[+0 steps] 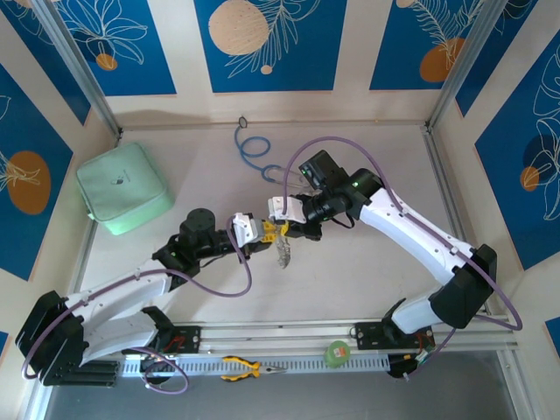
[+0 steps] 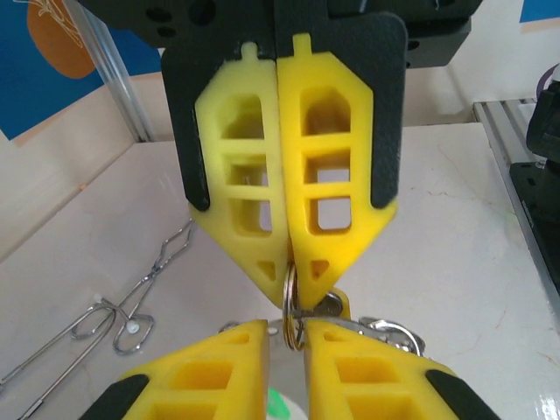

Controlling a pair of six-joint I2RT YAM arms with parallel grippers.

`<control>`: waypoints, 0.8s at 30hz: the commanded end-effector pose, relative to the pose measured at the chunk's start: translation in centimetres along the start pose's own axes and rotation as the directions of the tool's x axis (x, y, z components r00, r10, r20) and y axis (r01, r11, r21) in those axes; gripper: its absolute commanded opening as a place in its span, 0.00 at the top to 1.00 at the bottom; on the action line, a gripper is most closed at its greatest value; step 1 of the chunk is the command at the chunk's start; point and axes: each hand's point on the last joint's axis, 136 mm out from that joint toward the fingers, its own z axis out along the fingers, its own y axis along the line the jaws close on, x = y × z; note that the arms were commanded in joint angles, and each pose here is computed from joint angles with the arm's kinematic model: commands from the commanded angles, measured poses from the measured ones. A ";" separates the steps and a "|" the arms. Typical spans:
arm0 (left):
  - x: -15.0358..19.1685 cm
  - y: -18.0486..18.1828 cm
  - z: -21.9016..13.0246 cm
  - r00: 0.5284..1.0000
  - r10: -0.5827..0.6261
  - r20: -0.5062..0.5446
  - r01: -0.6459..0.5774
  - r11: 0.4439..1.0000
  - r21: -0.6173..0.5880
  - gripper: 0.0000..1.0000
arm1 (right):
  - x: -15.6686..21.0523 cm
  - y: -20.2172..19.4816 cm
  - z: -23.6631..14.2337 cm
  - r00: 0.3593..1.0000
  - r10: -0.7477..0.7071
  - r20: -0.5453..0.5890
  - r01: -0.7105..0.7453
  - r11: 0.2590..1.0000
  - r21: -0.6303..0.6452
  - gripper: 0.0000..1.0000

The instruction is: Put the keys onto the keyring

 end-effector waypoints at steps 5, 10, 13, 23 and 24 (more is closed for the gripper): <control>-2.0 0.1 0.2 0.997 -0.003 0.080 0.002 1.000 0.007 0.92 | -1.4 0.3 -0.1 0.999 -0.051 0.007 0.051 0.999 -0.010 1.00; -2.3 0.1 0.0 0.995 0.003 0.100 -0.003 1.000 0.001 1.00 | -1.9 -0.3 -1.4 0.994 0.016 0.111 -0.018 1.000 0.019 0.87; -2.6 -0.1 -0.2 0.991 0.004 0.131 -0.004 1.000 -0.001 1.00 | -1.5 -0.7 -2.8 0.969 0.104 0.223 -0.109 0.994 0.013 0.70; -3.3 0.0 -0.3 0.979 0.000 0.203 0.002 1.000 -0.011 1.00 | 0.1 0.3 -2.3 0.936 0.235 0.263 -0.225 0.972 -0.071 0.69; -3.3 0.0 -0.2 0.979 0.000 0.205 0.002 1.000 -0.008 1.00 | 0.0 0.3 -2.3 0.935 0.236 0.266 -0.224 0.972 -0.073 0.69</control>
